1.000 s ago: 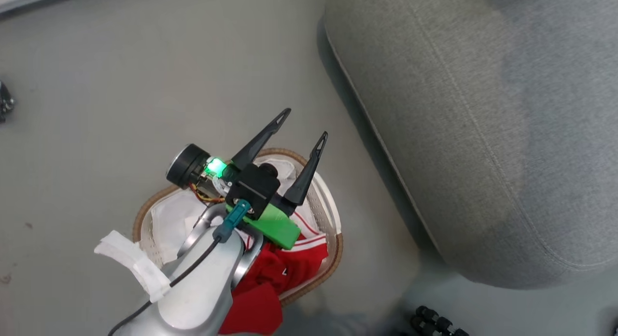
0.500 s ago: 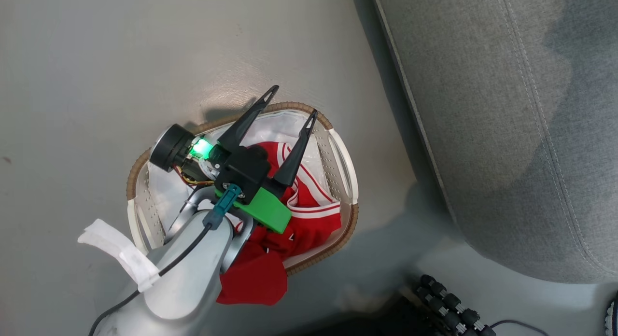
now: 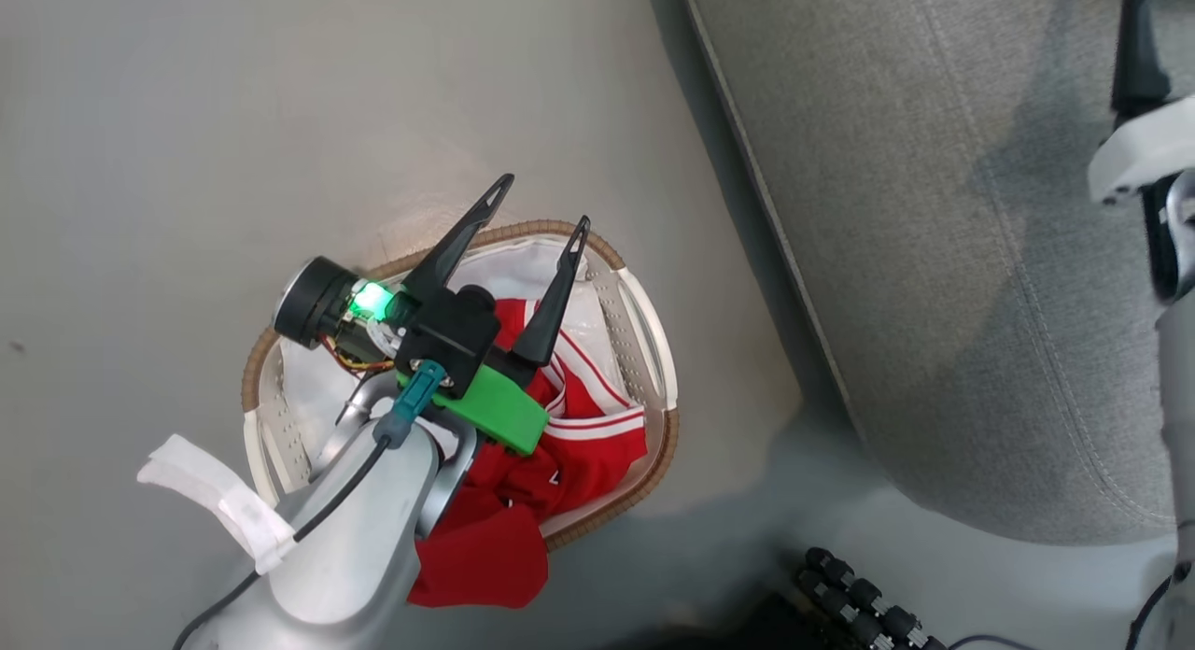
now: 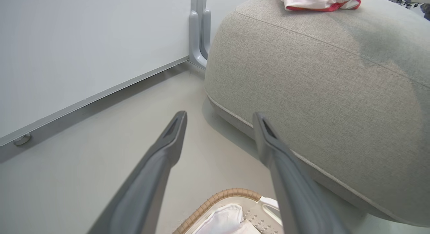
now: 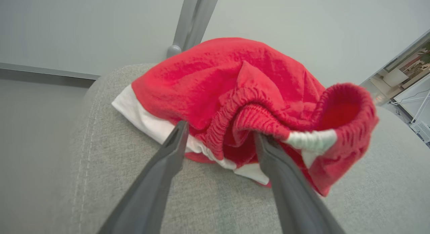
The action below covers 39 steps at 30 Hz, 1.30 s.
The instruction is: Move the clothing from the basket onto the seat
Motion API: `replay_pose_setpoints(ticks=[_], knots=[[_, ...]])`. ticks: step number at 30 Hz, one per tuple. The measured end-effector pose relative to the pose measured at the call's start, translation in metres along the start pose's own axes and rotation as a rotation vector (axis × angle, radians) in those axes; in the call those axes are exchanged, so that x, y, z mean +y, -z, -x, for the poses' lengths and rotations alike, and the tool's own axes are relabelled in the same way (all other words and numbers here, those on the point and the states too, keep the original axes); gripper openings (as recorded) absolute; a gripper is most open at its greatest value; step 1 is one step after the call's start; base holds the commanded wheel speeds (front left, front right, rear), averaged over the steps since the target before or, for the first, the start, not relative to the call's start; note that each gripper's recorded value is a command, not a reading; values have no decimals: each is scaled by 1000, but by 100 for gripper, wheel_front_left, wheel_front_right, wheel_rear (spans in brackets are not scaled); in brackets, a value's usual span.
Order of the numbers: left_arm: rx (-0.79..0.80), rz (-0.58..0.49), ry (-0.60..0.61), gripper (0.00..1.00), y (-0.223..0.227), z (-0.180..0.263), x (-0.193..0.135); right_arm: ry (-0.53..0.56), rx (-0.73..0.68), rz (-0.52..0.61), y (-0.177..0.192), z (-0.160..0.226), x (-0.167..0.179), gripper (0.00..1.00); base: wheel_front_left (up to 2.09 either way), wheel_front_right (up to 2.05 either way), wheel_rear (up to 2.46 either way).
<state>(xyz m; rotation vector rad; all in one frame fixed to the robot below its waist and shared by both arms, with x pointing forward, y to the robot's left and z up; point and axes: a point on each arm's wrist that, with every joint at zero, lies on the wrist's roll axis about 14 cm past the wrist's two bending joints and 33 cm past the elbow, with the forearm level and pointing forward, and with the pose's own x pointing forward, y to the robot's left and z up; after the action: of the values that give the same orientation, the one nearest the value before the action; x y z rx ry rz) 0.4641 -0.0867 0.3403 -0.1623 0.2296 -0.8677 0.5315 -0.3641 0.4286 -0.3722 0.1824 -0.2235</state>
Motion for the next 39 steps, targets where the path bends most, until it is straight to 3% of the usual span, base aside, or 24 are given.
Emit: replay_pose_setpoints(ticks=[11, 22, 30, 39], knots=[[-37, 10, -59, 100, -31, 15, -6, -8, -15, -41, -8, 55, 5, 100, 0, 0, 0], [-131, 12, -205, 100, -83, 55, 2, -48, -195, -59, -81, 68, 7, 100, 0, 0, 0], [-194, 9, -384, 100, -109, 111, 23, -129, -332, -147, -138, 84, 39, 100, 0, 0, 0], [-250, 20, -614, 100, -118, 191, 45, -250, -356, -281, -150, 125, 97, 100, 0, 0, 0]])
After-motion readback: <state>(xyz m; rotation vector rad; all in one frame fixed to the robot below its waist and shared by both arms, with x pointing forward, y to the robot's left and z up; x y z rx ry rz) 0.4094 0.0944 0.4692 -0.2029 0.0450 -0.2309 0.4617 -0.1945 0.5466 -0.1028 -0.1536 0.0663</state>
